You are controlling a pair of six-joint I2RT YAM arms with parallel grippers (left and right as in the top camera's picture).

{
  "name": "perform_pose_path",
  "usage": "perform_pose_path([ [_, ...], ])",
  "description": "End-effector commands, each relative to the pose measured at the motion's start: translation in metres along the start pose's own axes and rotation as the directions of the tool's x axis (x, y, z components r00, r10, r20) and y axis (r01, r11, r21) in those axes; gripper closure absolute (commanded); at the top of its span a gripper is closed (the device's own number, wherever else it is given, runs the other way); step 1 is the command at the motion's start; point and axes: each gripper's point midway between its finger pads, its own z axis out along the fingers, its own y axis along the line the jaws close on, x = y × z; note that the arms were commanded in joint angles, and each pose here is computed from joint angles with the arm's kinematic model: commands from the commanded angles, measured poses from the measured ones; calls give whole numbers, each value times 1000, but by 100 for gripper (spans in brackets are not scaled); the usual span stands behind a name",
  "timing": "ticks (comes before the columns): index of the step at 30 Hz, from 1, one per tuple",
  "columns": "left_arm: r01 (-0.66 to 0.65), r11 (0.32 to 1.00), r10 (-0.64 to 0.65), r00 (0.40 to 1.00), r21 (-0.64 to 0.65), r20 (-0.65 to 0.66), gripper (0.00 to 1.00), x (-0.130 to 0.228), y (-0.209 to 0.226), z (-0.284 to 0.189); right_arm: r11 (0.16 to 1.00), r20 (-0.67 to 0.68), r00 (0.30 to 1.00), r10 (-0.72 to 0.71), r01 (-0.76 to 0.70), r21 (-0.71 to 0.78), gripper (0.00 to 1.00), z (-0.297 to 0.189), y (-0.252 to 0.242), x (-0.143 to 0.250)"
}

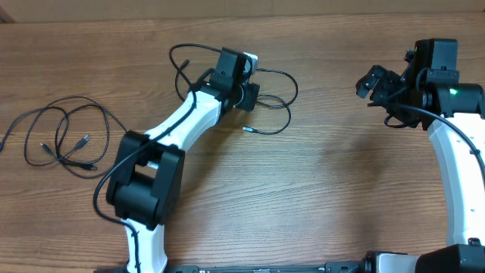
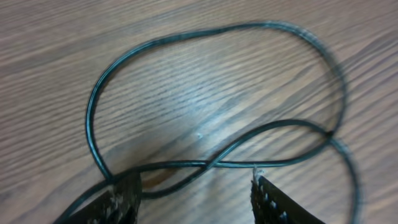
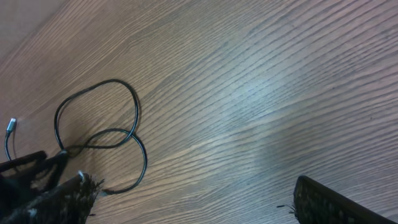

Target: Untangle cables

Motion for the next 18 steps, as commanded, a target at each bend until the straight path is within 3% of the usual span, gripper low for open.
perform_pose_path([
  [1, -152, 988, 152, 988, -20, 1, 44, 3, 6, 20, 1000, 5, 1000, 5, -5, -2, 0, -1, 0, -1],
  [6, -202, 979, 200, 978, 28, 50, 58, -7, -5, 21, 1000, 5, 1000, 5, -5, -2, 0, -1, 0, -1],
  [9, -264, 959, 259, 964, 106, 61, 56, -4, -19, 20, 1000, 5, 1000, 5, -5, -2, 0, -1, 0, -1],
  [18, -328, 939, 322, 944, 104, 69, 56, -4, -22, 21, 1000, 5, 1000, 5, -5, -2, 0, -1, 0, -1],
])
